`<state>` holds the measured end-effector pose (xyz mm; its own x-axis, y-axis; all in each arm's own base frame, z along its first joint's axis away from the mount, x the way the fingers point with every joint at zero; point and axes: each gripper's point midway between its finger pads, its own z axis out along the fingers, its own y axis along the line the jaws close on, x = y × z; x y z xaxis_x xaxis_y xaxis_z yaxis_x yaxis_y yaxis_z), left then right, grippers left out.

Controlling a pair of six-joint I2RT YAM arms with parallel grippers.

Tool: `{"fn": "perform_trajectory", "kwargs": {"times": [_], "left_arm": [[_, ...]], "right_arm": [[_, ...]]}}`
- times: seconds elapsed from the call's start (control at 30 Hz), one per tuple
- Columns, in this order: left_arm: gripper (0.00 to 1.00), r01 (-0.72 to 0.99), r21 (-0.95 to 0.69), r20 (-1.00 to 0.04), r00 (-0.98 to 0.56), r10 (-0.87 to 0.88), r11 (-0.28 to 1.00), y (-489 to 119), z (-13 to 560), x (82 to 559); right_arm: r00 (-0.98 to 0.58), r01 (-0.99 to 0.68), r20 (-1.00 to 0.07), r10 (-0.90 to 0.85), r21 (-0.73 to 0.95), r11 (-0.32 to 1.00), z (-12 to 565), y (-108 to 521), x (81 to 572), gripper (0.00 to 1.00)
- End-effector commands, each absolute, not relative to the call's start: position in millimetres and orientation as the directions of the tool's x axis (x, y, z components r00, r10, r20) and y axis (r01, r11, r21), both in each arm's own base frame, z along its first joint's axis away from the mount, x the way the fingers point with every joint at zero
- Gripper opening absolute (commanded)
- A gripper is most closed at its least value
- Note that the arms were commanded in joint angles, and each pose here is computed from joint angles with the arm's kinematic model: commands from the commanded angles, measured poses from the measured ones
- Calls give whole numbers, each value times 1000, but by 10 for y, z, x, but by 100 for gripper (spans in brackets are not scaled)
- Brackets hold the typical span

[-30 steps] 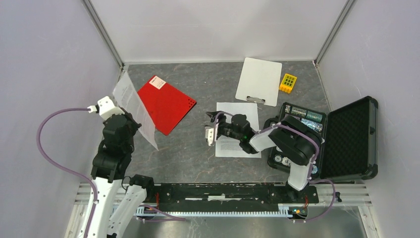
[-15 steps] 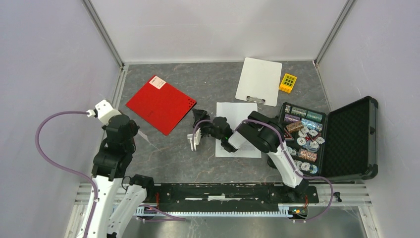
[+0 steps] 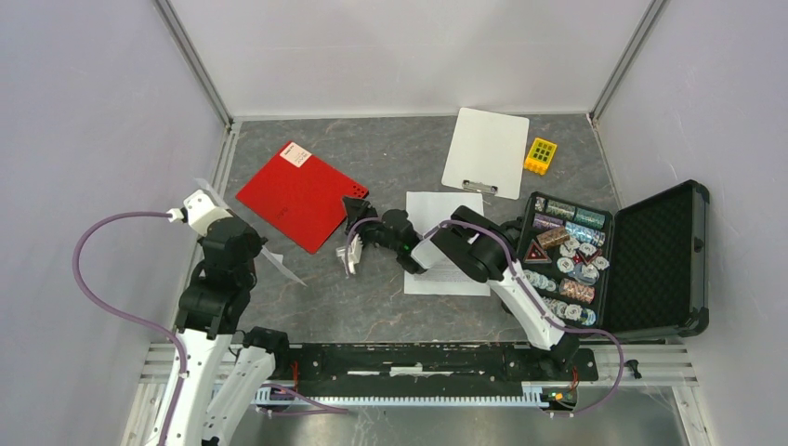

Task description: Put the files into the folder

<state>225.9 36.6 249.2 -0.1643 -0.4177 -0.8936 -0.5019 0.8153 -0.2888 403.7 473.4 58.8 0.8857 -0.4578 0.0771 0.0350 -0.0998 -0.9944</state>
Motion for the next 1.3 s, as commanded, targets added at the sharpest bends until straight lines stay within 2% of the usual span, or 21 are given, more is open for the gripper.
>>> {"fn": "perform_trajectory", "kwargs": {"times": [0.0, 0.1, 0.37, 0.5, 1.03, 1.27], "left_arm": [[2, -471, -391, -875, -78, -478, 791, 309, 2661, 2332], [2, -473, -387, -875, -82, -477, 792, 310, 2647, 2331], [2, -496, -366, -887, -71, -457, 787, 377, 2665, 2304], [2, -498, -366, -889, -62, -453, 786, 390, 2678, 2303], [2, -481, -384, -880, -67, -470, 788, 335, 2620, 2359], [2, -494, -373, -885, -64, -461, 786, 365, 2603, 2360]], "right_arm": [[900, 15, 121, -419, -969, -246, 123, 4775, 4063, 58], [901, 16, 125, -415, -967, -256, 102, 4802, 4078, 55], [916, -27, 120, -382, -933, -359, 125, 4524, 3911, 59], [919, -60, 92, -382, -928, -368, 173, 4471, 3881, 61], [913, -94, 52, -405, -938, -334, 83, 4727, 4139, 59], [908, -103, 9, -419, -964, -244, 71, 4830, 4197, 50]]}}
